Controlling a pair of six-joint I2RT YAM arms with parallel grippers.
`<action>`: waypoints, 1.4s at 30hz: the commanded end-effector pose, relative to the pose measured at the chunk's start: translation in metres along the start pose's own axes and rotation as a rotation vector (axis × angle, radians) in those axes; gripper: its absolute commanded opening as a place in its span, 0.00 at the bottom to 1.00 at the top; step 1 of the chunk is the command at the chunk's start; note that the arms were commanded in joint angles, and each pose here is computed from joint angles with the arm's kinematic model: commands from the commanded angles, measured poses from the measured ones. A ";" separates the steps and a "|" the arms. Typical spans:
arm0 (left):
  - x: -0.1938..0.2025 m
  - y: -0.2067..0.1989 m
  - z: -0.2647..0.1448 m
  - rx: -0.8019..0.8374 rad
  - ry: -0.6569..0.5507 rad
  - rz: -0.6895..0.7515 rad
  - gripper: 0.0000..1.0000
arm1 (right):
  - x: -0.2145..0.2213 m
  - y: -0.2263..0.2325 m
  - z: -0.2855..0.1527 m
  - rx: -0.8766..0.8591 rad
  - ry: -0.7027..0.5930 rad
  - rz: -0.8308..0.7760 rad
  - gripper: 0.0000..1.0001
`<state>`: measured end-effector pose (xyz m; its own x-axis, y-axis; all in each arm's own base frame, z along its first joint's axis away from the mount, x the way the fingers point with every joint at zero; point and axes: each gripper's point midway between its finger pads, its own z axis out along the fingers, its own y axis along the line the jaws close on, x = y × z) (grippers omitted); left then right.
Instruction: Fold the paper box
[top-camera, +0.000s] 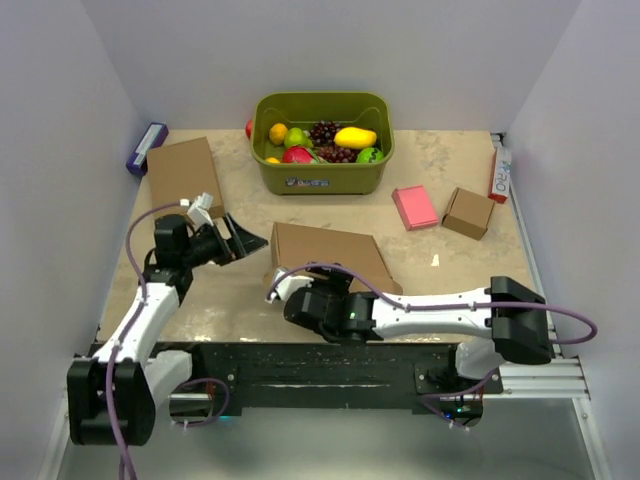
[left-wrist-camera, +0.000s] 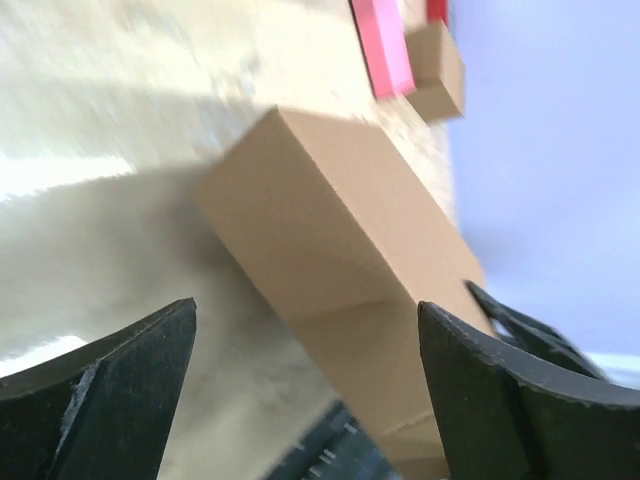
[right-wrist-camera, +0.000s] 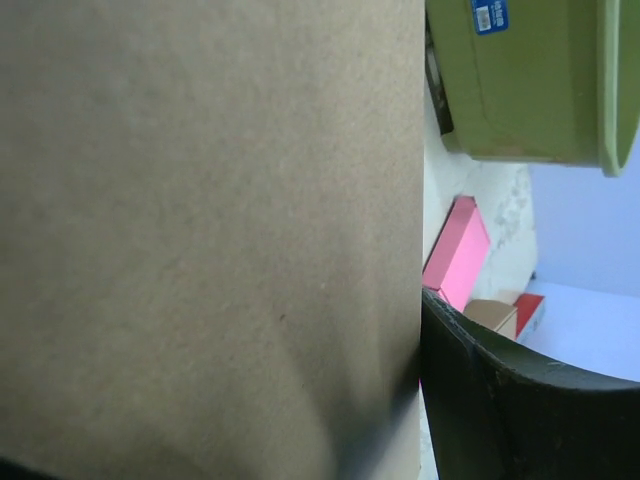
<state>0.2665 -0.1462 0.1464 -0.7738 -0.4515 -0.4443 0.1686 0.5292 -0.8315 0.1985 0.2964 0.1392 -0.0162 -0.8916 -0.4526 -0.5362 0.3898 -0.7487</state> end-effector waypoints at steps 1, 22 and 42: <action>-0.042 0.013 -0.029 -0.255 -0.141 0.329 0.96 | -0.001 -0.019 -0.012 -0.124 0.065 0.077 0.56; -0.001 -0.107 -0.051 0.220 -0.230 1.034 0.84 | -0.028 -0.058 -0.020 -0.508 0.121 0.188 0.54; -0.018 -0.120 -0.037 0.249 -0.263 1.016 0.75 | -0.027 -0.034 0.001 -0.607 0.126 0.184 0.52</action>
<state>0.2286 -0.1743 0.2578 -0.0786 -0.0339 -0.9963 0.8104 0.5799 -0.0837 0.2281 0.2998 0.1894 -0.2224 -0.8598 -0.4597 -0.8648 0.3917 -0.3141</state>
